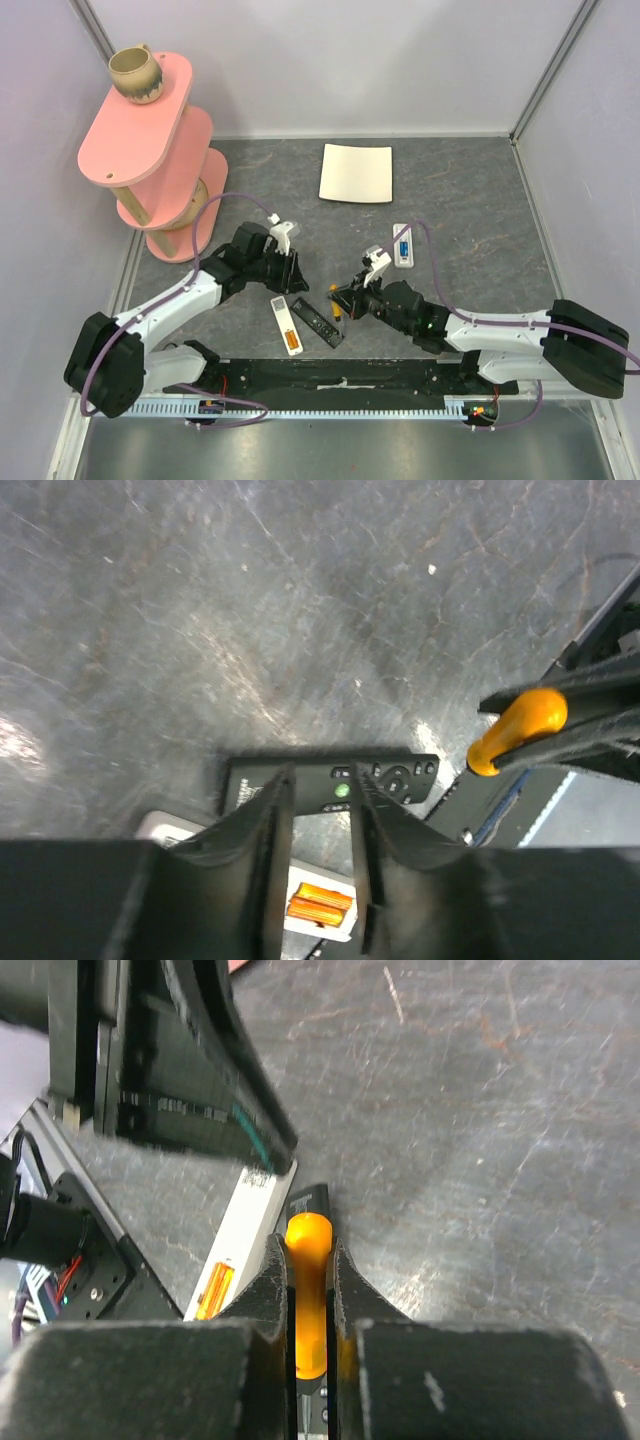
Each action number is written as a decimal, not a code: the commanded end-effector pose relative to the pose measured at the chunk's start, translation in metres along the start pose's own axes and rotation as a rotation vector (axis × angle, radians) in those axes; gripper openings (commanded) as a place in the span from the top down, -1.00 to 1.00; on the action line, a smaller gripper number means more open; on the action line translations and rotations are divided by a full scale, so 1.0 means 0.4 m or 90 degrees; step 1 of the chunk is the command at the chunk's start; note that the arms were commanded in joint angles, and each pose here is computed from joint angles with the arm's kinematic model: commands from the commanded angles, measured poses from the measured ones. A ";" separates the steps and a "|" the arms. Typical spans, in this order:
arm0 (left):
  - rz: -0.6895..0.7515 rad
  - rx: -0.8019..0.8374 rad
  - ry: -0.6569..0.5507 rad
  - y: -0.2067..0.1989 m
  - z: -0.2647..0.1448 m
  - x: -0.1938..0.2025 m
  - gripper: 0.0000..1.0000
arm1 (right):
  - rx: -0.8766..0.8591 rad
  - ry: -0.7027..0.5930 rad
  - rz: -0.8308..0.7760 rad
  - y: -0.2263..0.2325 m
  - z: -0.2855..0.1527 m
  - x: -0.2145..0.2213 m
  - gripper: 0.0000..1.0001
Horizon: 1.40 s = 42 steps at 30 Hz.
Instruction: Unload the batteries from the remote control
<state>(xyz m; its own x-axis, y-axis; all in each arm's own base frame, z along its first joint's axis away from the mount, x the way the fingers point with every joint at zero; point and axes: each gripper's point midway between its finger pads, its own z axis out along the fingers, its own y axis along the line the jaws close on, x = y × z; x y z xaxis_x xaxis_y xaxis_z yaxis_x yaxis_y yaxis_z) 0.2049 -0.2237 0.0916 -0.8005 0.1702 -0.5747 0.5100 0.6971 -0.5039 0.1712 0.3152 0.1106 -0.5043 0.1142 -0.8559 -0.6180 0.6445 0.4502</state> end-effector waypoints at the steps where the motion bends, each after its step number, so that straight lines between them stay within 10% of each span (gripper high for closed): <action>1: -0.019 0.038 0.030 -0.047 0.009 0.050 0.41 | 0.055 -0.064 -0.003 -0.024 0.018 -0.103 1.00; 5: -0.037 0.031 0.071 -0.067 0.025 0.117 0.96 | 0.080 -0.070 0.012 -0.066 0.039 -0.125 1.00; 23: -0.068 -0.088 0.189 -0.048 0.080 0.296 0.96 | 0.050 -0.001 0.092 -0.071 0.168 -0.015 1.00; 42: -0.083 -0.021 0.002 -0.082 0.185 0.158 0.96 | -0.001 -0.052 0.190 -0.050 0.146 -0.069 1.00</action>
<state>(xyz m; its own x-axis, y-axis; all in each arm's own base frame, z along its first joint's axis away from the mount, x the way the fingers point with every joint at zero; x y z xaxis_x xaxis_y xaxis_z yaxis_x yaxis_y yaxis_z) 0.1365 -0.2676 0.0143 -0.8937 0.1762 -0.4125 0.3885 0.7640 -0.5151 0.2275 0.3338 0.0741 -0.6469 0.2662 -0.7146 -0.4317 0.6446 0.6309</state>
